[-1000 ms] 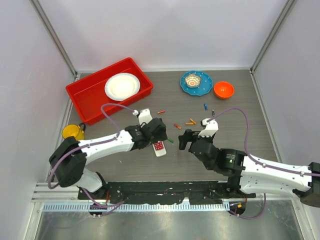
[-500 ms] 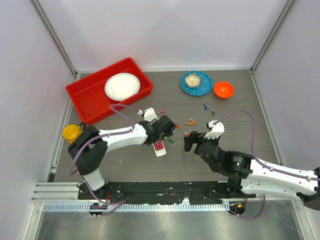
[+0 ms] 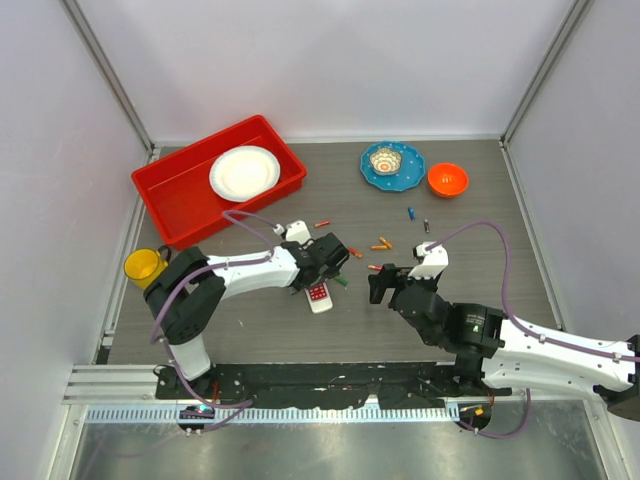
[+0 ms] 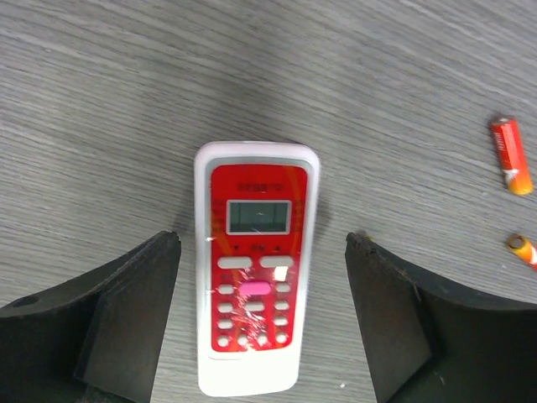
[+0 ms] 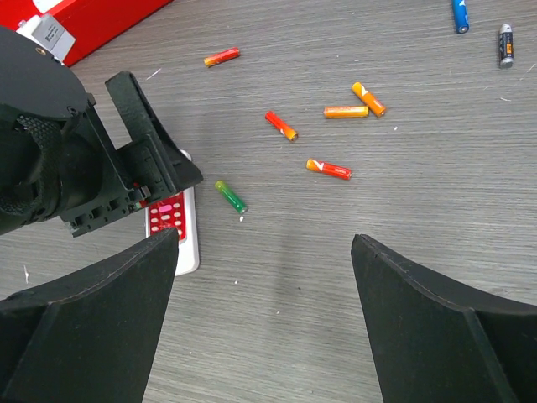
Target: Load the batteries into the remote control
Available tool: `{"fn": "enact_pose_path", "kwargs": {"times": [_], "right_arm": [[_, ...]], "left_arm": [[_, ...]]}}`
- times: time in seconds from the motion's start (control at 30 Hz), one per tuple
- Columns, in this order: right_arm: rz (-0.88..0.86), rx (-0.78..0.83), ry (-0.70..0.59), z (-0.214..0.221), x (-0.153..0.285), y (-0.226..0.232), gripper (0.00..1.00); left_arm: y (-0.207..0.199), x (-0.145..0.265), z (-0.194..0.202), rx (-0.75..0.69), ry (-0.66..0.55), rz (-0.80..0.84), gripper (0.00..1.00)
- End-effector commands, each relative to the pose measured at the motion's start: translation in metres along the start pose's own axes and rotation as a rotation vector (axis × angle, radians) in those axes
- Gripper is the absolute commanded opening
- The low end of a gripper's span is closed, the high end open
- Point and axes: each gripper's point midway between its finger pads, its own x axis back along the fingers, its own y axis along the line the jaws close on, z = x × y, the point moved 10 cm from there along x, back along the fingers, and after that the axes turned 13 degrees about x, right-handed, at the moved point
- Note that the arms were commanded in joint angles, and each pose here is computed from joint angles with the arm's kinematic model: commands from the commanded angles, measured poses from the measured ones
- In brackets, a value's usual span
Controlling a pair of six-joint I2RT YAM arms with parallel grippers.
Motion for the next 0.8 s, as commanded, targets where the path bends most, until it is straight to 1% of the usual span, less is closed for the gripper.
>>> {"fn": "enact_pose_path", "kwargs": {"times": [0.0,0.23,0.33,0.37,0.4,0.5,0.77], "right_arm": [[0.031,-0.028,-0.034,-0.002,-0.001,-0.004,0.89],[0.034,-0.033,-0.039,0.000,0.001,-0.007,0.89],[0.038,-0.034,-0.038,0.000,0.001,-0.008,0.89],[0.041,-0.036,-0.039,0.000,0.001,-0.009,0.89],[0.042,-0.035,-0.037,0.001,0.001,-0.009,0.89],[0.040,-0.043,-0.040,0.001,0.002,-0.009,0.89],[0.039,-0.055,-0.042,0.003,0.002,-0.011,0.89]], "left_arm": [[0.009,-0.008,-0.003,0.033,0.008,-0.007,0.82],[0.013,-0.016,0.001,0.013,0.038,-0.001,0.76],[0.013,-0.016,0.001,0.003,0.041,-0.006,0.71],[0.014,-0.018,0.002,-0.009,0.044,-0.013,0.67],[0.016,-0.018,0.003,-0.023,0.048,-0.027,0.66],[0.018,-0.019,0.004,-0.060,0.050,-0.079,0.64],[0.017,-0.023,0.007,-0.093,0.076,-0.113,0.61]]}}
